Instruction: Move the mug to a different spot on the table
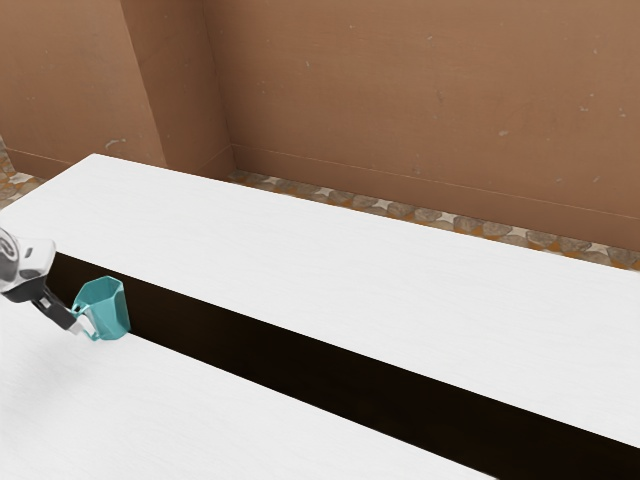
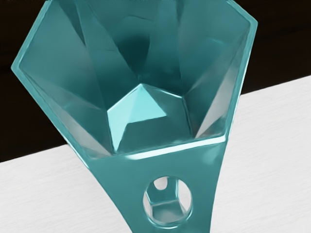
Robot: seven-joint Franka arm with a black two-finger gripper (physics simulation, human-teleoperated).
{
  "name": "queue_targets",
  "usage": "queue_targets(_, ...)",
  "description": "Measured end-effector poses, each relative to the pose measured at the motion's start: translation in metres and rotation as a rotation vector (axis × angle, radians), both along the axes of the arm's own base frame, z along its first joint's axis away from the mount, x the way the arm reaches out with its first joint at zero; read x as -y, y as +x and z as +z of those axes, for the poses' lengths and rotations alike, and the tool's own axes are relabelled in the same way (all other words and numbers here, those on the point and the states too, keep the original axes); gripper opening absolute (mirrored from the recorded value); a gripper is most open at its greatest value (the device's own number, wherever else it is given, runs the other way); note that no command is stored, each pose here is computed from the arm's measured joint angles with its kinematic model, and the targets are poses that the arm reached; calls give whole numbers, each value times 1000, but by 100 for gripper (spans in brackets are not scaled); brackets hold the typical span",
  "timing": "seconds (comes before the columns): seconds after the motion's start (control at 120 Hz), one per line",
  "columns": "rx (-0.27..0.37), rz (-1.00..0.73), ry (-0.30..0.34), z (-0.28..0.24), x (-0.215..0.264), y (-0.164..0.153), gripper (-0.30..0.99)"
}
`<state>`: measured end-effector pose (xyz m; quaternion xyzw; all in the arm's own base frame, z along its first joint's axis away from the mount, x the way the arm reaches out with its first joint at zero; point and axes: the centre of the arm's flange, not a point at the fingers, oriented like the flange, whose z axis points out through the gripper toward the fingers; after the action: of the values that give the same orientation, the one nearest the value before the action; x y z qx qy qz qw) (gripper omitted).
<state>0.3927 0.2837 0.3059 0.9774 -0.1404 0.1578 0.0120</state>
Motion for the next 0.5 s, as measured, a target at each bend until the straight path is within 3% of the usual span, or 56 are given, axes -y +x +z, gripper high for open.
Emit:
queue_targets(0.292,37,62,-51,-7,-2,4,67)
queue_targets(0.5,46,31,-53,-7,8,15,32)
